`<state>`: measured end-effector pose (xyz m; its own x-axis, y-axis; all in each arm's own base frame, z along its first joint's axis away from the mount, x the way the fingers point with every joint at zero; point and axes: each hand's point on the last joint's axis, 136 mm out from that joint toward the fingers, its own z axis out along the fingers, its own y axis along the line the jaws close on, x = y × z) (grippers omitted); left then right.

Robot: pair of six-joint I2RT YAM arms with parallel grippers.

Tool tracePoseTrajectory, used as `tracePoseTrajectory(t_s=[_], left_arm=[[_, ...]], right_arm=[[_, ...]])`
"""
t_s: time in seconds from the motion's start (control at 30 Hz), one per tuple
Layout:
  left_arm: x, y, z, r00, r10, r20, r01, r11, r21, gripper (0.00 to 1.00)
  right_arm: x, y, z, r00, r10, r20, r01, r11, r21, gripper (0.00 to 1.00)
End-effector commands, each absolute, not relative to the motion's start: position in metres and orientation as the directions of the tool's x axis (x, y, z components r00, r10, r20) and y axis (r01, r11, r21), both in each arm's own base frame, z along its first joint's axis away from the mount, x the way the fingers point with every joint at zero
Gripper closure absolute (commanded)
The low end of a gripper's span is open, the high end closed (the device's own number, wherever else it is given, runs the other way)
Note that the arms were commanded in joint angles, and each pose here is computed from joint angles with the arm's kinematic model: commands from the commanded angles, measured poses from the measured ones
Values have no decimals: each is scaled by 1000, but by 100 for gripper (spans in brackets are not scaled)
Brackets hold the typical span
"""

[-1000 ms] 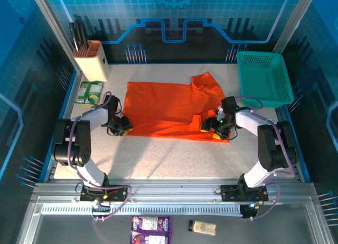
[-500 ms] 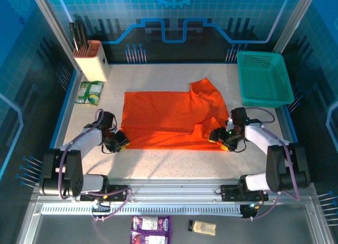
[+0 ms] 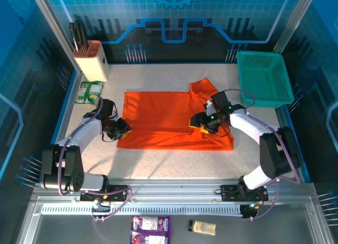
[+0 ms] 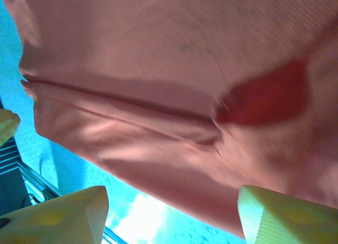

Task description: Fold the inside-out t-shirt

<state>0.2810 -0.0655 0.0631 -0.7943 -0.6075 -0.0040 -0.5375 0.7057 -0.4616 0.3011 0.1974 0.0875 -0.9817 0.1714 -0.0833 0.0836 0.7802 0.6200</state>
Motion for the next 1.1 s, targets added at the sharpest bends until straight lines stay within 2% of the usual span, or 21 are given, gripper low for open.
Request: tracePoseTrajectory(t_s=[0.0,0.27,0.53,0.7,0.87,1.07], left_arm=[[287,-71,69,-821,-571,-6,-500,724,-475,76],[293,-71,63,-829,-559,-2,-493,733,-470,76],[308,-70,52,-836,-549,0,-489,745,-454,76],[329,-71,45,-841,-541,-4,-481,750,-454,77],[344,-76,34,-854,-521,9,-471,765,-439,77],[346,-71,11,-851,-524,43,-499,778,-383,78]], right_arm=[[322,210,85,-978,185,-99,81,770,633,34],[342,229,59,-982,172,-83,68,724,686,36],[337,228,24,-986,165,-29,102,727,679,37],[341,230,58,-984,160,-82,54,699,714,37],[341,206,90,-969,200,-142,43,710,703,35],[327,150,70,-954,280,-106,160,776,610,34]])
